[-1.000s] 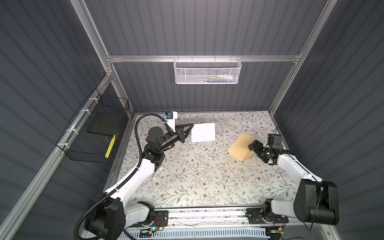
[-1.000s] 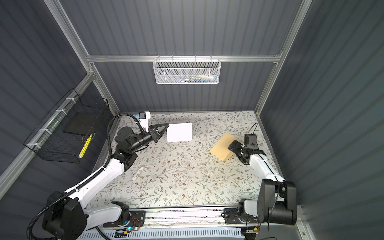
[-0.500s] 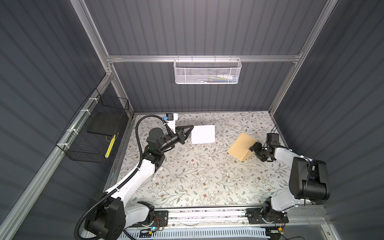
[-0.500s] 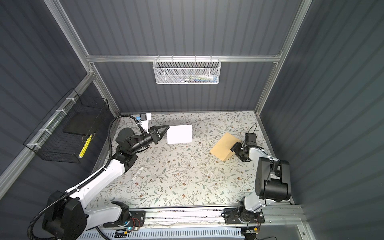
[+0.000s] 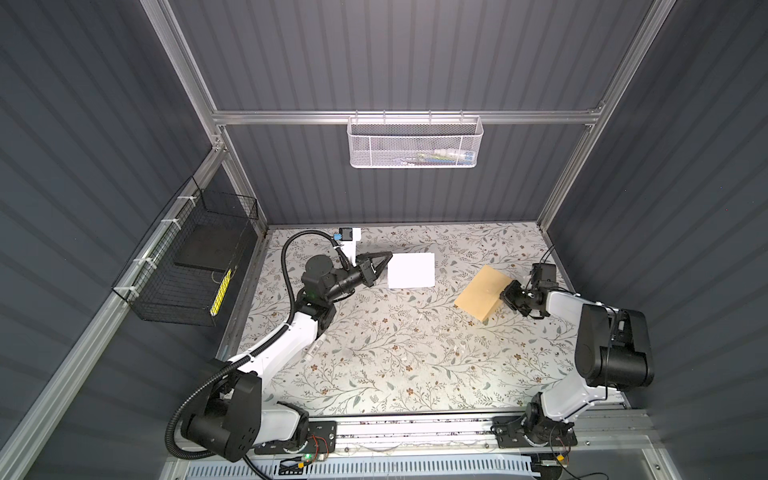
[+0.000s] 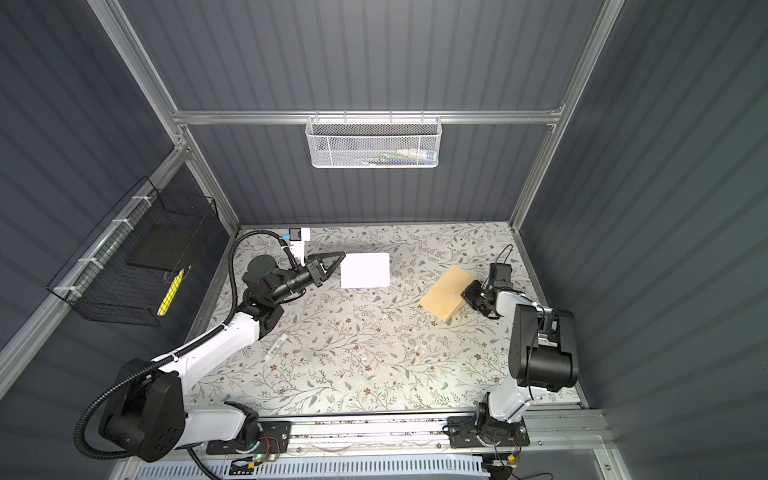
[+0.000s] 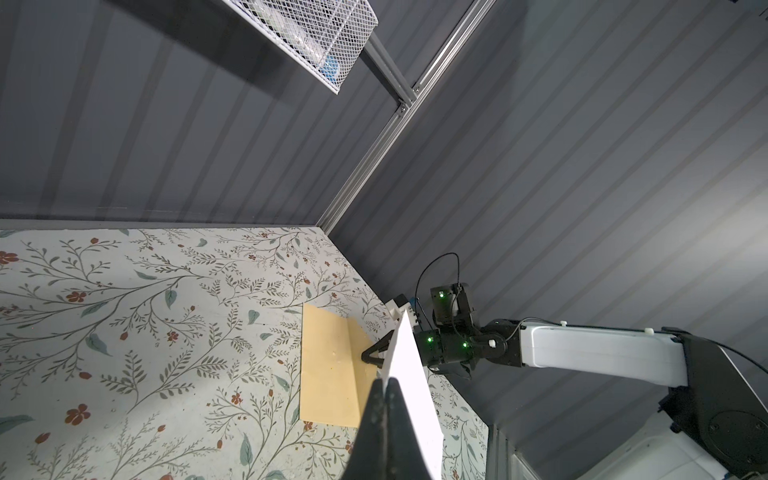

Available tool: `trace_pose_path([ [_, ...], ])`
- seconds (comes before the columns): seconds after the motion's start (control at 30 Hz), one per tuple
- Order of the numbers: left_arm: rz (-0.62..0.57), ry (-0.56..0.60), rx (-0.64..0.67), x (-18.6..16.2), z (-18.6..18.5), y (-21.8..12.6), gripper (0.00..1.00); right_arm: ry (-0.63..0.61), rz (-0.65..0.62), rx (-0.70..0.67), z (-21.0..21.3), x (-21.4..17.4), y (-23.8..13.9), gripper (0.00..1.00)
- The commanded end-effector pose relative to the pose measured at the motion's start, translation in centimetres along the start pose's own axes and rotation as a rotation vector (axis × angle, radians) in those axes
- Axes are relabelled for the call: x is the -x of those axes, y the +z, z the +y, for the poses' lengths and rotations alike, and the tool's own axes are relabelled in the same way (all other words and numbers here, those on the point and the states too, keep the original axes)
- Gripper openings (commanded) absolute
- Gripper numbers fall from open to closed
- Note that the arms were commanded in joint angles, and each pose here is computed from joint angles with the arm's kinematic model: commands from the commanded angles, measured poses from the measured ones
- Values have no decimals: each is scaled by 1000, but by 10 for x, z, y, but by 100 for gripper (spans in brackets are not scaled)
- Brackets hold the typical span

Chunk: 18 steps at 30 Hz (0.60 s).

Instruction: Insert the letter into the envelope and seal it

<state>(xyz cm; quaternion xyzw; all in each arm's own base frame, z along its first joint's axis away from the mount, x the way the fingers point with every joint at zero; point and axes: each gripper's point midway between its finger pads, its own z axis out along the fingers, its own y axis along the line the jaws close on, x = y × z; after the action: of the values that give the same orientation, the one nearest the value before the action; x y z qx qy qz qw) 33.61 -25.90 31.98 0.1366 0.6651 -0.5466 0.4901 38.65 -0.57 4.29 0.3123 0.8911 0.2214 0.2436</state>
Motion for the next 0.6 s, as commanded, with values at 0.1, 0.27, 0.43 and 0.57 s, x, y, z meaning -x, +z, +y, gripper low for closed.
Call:
trace_pose_path([
  [0.1,-27,17,-42,8,-10,0,0,-87,70,61,11,-35,-8,0],
  [0.27,-33,10,-43,8,-11,-1,0,-155,137,114,25,-74,-8,0],
  [0.43,-67,-9,-43,10,-9,-3,0,-213,187,147,45,-114,-14,0],
  [0.57,-107,-37,-51,11,-7,-4,0,-235,194,177,60,-137,-22,0],
])
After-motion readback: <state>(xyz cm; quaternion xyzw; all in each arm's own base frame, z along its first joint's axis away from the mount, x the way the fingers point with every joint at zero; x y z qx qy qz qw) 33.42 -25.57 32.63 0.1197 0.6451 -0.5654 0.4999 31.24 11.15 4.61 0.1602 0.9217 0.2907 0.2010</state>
